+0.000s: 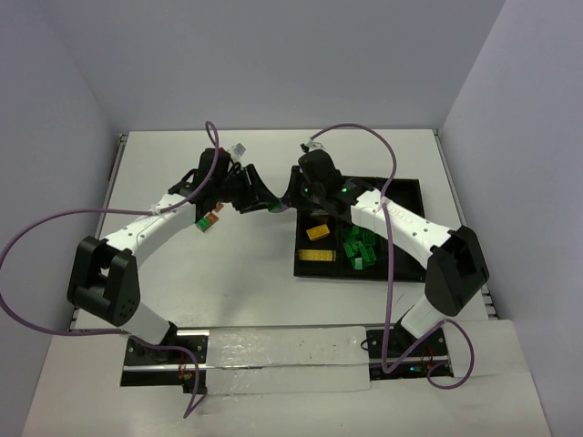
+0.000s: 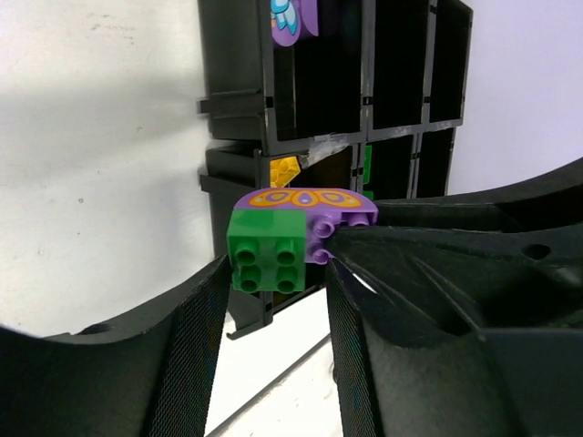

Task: Sort the legos into containers by color

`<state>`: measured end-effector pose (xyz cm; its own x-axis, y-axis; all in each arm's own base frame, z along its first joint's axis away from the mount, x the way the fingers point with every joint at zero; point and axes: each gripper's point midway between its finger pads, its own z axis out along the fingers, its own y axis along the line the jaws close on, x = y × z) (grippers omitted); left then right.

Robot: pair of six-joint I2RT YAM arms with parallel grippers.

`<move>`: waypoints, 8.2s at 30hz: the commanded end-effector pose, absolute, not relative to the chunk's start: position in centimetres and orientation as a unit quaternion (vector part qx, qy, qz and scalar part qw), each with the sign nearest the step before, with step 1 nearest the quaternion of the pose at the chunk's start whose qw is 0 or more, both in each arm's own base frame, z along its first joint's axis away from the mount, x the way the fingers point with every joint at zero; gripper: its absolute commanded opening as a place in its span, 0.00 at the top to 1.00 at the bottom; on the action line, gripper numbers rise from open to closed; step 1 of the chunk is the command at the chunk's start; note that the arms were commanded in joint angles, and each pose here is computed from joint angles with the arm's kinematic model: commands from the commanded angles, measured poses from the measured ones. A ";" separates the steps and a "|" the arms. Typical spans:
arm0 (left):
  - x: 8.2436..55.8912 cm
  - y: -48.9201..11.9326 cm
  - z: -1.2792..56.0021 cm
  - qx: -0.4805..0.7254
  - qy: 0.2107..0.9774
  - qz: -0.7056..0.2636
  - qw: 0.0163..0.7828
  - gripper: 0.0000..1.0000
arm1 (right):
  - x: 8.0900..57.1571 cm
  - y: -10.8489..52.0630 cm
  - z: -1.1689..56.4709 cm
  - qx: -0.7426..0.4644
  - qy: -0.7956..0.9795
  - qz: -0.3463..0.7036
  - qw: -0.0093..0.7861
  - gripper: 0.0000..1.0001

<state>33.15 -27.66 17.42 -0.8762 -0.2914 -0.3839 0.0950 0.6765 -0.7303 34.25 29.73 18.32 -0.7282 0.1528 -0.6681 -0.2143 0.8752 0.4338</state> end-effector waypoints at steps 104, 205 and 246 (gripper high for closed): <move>26.7 -28.5 22.1 0.159 0.840 -0.497 0.150 1.00 | 27.3 32.0 24.2 -0.523 0.530 0.260 0.614 0.22; 38.2 -8.2 3.7 -0.079 0.968 0.064 0.227 0.08 | 25.5 8.6 12.7 0.163 0.904 0.065 0.389 0.91; 35.1 -11.4 6.1 -0.064 0.969 0.094 0.219 0.23 | 27.8 10.3 15.7 0.126 0.898 0.087 0.412 0.00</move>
